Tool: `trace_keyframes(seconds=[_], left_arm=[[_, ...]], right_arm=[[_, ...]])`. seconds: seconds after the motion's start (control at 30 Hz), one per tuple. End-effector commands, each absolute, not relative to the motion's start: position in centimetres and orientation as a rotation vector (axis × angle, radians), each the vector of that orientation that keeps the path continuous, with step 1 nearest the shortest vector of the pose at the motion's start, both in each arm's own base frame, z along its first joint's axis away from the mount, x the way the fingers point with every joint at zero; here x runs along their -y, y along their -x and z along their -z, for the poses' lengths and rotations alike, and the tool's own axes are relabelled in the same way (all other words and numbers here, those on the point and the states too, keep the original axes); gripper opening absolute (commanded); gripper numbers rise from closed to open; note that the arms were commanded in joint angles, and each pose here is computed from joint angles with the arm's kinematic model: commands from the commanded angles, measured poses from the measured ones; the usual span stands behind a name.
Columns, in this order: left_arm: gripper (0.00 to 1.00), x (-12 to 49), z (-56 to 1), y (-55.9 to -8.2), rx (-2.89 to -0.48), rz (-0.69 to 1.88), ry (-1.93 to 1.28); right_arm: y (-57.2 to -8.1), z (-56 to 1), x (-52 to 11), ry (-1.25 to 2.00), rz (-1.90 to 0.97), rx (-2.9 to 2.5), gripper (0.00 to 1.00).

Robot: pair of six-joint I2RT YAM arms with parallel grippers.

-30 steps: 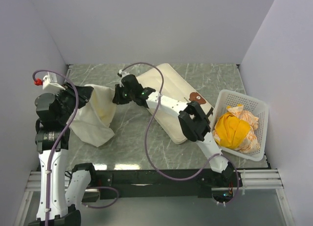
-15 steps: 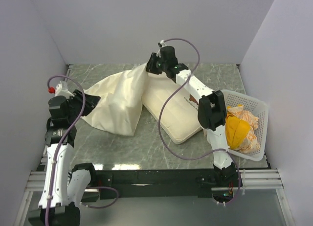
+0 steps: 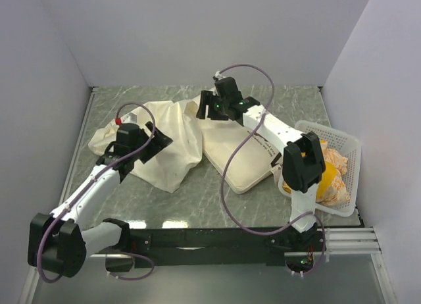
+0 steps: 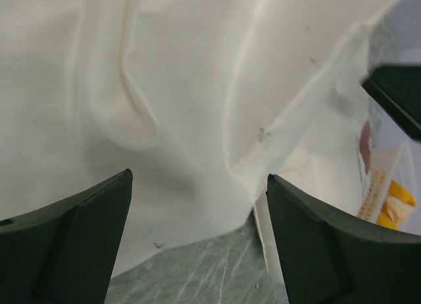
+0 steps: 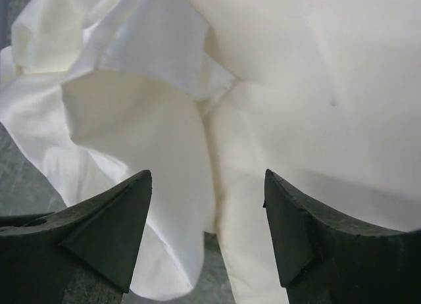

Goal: Put the pillow into the pillowcase

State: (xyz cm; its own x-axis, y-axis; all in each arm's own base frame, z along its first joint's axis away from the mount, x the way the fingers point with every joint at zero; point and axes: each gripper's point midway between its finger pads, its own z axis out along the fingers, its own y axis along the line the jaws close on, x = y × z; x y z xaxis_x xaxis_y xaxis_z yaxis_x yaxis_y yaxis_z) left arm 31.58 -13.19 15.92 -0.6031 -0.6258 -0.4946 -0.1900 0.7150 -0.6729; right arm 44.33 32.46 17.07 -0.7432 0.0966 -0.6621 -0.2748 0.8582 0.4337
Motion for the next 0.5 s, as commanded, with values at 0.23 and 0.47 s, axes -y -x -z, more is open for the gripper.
trace_keyframes(seconds=[0.23,0.47], left_arm=[[0.89,8.3,-5.6,-35.2,-2.108,0.3,1.199],[0.01,1.4,-0.5,-35.4,-2.102,0.153,1.531]], right_arm=[[-40.9,-19.5,-26.9,0.045,-0.554,-2.245,0.8],[-38.9,-19.0,-25.7,0.059,-0.557,-2.247,0.81]])
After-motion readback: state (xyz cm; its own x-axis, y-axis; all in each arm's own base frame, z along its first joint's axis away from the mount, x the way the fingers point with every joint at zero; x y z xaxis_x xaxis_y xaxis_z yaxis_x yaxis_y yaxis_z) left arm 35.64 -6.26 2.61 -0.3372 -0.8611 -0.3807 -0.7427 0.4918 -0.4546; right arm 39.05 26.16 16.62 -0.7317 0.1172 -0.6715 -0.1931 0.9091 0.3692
